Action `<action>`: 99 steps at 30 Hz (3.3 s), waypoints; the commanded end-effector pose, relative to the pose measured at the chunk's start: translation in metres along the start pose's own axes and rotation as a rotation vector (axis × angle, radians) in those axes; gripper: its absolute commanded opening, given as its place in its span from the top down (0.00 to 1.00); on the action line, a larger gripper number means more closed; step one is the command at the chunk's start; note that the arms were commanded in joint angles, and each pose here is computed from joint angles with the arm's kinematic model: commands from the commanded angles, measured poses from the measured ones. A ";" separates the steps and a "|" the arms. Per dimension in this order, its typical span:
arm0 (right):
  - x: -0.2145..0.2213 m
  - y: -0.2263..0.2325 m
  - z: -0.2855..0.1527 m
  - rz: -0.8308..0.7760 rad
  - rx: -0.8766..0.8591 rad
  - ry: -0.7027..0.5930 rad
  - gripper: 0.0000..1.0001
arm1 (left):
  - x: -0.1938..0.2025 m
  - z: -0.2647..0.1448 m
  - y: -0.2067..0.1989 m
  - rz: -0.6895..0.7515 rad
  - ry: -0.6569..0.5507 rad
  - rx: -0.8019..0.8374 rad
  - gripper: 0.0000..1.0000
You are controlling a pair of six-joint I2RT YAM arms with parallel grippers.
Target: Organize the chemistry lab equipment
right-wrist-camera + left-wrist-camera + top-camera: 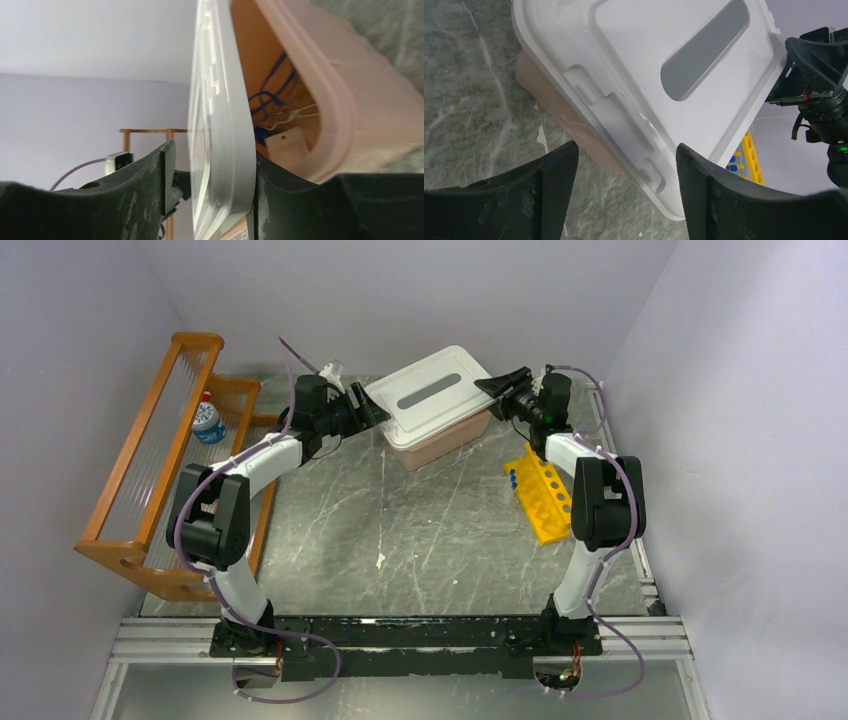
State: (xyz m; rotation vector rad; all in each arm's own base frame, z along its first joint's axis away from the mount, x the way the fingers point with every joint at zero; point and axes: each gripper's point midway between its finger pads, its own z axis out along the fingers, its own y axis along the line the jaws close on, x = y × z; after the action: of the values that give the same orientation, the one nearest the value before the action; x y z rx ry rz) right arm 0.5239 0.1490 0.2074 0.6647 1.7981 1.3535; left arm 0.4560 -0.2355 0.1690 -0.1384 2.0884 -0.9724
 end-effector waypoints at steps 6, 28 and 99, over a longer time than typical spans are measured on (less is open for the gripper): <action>-0.041 -0.006 -0.016 -0.210 0.234 -0.131 0.40 | -0.005 0.002 -0.020 0.045 0.010 0.066 0.26; -0.048 -0.028 -0.010 -0.677 0.531 -0.044 0.35 | 0.002 -0.001 -0.031 0.089 0.078 0.119 0.36; 0.092 0.050 -0.266 -0.621 0.645 -0.105 0.00 | -0.011 -0.248 -0.054 0.432 -0.149 -0.226 0.06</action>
State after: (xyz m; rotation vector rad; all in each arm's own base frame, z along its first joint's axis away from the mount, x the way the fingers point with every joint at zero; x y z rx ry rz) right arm 0.2910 0.1242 0.2967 0.2856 2.0200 0.4540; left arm 0.2946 -0.1442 0.3322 0.1560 1.8845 -0.5616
